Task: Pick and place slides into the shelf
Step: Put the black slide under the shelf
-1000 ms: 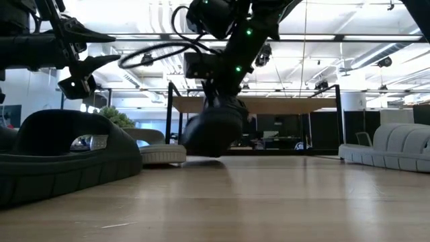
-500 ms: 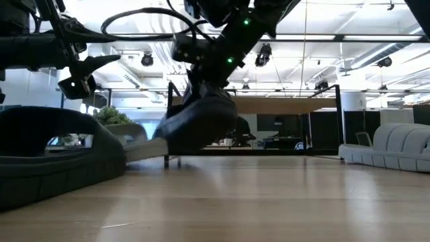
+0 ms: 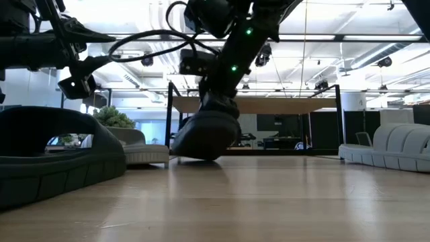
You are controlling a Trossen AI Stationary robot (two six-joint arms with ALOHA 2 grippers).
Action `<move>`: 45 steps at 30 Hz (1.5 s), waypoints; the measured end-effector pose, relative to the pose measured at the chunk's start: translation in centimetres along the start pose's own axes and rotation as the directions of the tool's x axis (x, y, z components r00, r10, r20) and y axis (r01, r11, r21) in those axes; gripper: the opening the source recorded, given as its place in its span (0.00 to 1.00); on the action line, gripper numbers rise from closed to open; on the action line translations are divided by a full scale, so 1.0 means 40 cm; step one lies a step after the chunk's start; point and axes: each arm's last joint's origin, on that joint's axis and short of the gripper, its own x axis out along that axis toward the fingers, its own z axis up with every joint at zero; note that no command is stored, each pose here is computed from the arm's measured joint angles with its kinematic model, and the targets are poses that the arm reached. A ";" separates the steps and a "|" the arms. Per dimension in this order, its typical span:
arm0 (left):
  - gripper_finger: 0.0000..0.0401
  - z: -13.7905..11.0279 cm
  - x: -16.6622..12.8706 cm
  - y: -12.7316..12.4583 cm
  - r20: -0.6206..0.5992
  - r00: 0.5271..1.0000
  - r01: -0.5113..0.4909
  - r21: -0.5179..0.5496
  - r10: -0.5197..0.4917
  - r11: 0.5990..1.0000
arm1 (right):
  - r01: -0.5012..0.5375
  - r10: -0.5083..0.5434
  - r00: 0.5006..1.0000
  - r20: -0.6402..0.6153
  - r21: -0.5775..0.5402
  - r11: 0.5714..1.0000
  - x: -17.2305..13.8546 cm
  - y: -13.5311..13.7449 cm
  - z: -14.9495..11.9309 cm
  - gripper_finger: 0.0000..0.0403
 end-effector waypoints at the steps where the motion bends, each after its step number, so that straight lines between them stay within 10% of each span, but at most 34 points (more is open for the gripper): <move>1: 0.33 0.000 0.000 0.000 0.000 1.000 0.000 0.000 0.000 1.000 | 0.003 -0.003 1.000 -0.001 0.006 1.000 0.008 -0.002 -0.002 0.03; 31: 0.33 0.002 0.000 -0.002 0.006 1.000 0.006 -0.001 -0.006 1.000 | 0.096 -0.098 0.995 0.001 0.224 0.970 -0.050 -0.014 0.014 0.41; 34: 0.33 0.003 0.000 -0.003 0.007 1.000 0.007 -0.001 -0.007 1.000 | 0.028 -0.017 0.999 -0.031 0.377 0.926 -0.102 -0.034 0.000 0.39; 40: 0.33 0.003 0.000 -0.003 0.007 1.000 0.007 -0.001 -0.007 1.000 | -0.196 0.366 0.923 -0.115 0.678 0.708 -0.129 -0.015 -0.060 0.33; 45: 0.33 0.003 0.000 -0.003 0.006 1.000 0.007 -0.001 -0.007 1.000 | -0.358 0.526 0.850 -0.034 0.695 0.623 -0.200 0.042 -0.042 0.29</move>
